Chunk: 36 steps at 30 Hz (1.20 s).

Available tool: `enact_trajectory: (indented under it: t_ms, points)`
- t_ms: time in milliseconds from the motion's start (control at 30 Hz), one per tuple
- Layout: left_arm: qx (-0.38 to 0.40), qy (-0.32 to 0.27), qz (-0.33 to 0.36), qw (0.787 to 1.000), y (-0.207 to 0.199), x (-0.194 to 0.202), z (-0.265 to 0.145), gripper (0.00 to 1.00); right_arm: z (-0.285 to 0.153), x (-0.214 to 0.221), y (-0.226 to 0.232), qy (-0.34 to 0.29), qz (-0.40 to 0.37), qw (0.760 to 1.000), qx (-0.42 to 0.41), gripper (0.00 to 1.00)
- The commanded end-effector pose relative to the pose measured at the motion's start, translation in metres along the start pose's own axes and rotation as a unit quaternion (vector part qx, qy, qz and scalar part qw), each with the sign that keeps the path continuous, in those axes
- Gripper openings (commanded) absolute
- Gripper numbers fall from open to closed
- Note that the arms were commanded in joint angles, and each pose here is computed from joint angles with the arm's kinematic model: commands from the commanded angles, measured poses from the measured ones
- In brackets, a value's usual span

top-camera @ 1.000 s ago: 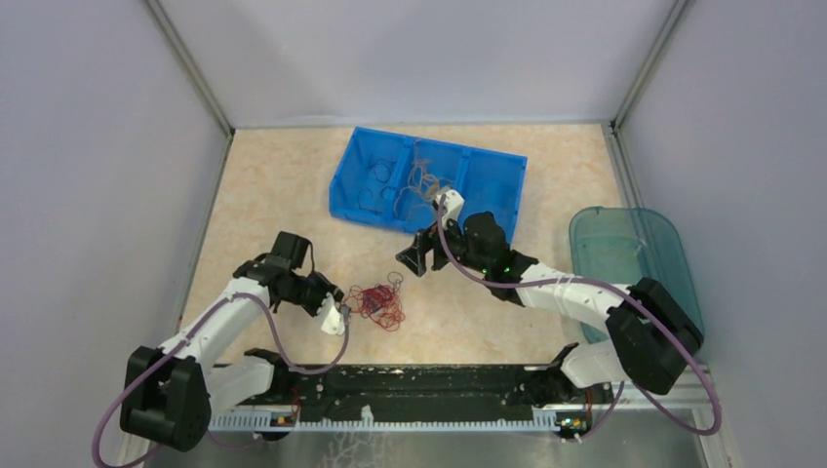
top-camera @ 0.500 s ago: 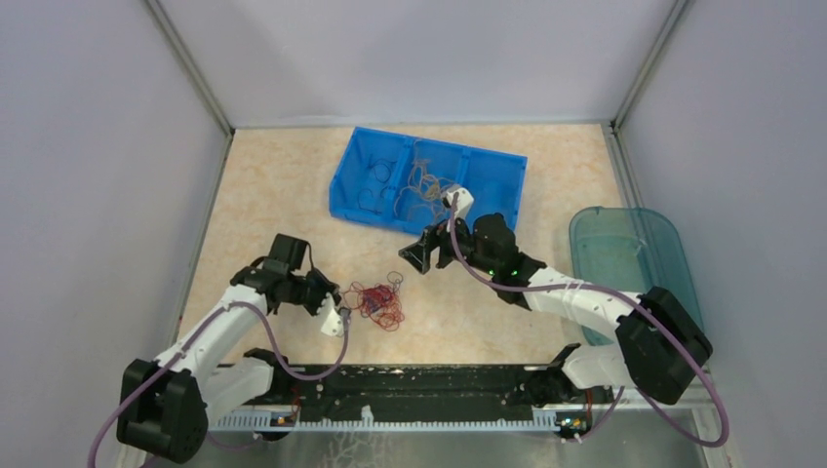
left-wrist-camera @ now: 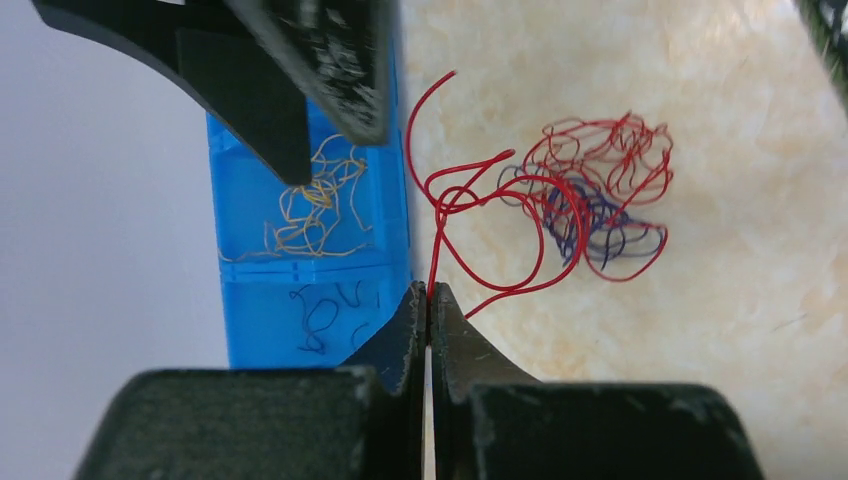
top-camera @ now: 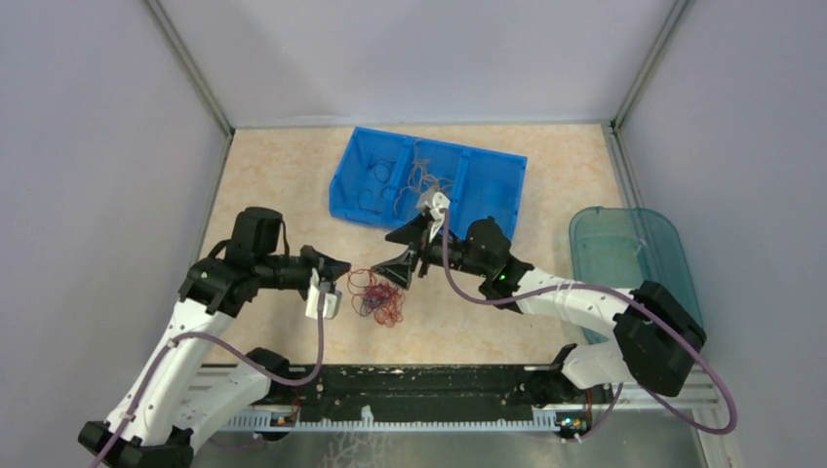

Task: Untangle the cables

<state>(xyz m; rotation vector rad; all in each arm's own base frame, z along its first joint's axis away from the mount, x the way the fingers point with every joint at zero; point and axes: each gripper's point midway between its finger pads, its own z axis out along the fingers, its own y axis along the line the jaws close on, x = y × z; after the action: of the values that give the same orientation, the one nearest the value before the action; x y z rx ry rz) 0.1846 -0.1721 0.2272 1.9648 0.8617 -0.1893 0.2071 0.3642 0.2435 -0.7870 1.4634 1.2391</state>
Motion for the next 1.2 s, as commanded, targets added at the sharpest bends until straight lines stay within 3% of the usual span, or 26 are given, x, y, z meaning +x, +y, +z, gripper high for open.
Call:
enact_trajectory:
  t_ms: [0,200,367,633,967,1167]
  points:
    - [0.002,-0.075,-0.144,0.987,0.011,-0.04,-0.007,0.0,0.021,-0.047,0.041,-0.067,-0.088,0.992,-0.064,0.89]
    - [-0.02,-0.108,-0.207,0.972,0.043,-0.064,-0.02,0.0,0.034,-0.053,0.057,-0.075,-0.094,0.99,-0.071,0.86]
    - [-0.024,-0.131,-0.242,0.961,0.06,-0.082,-0.029,0.0,0.035,-0.067,0.04,-0.115,-0.091,0.989,-0.003,0.74]
    - [0.021,-0.169,-0.327,0.93,0.066,-0.109,-0.033,0.0,0.031,-0.092,0.018,-0.195,-0.108,0.97,0.093,0.72]
    - [0.008,-0.227,-0.36,0.905,0.11,-0.146,-0.057,0.01,0.036,-0.037,-0.007,-0.156,-0.077,0.976,0.131,0.7]
    - [-0.027,-0.245,-0.335,0.909,0.143,-0.164,-0.078,0.01,0.036,-0.008,-0.009,-0.146,-0.028,0.982,0.119,0.67]
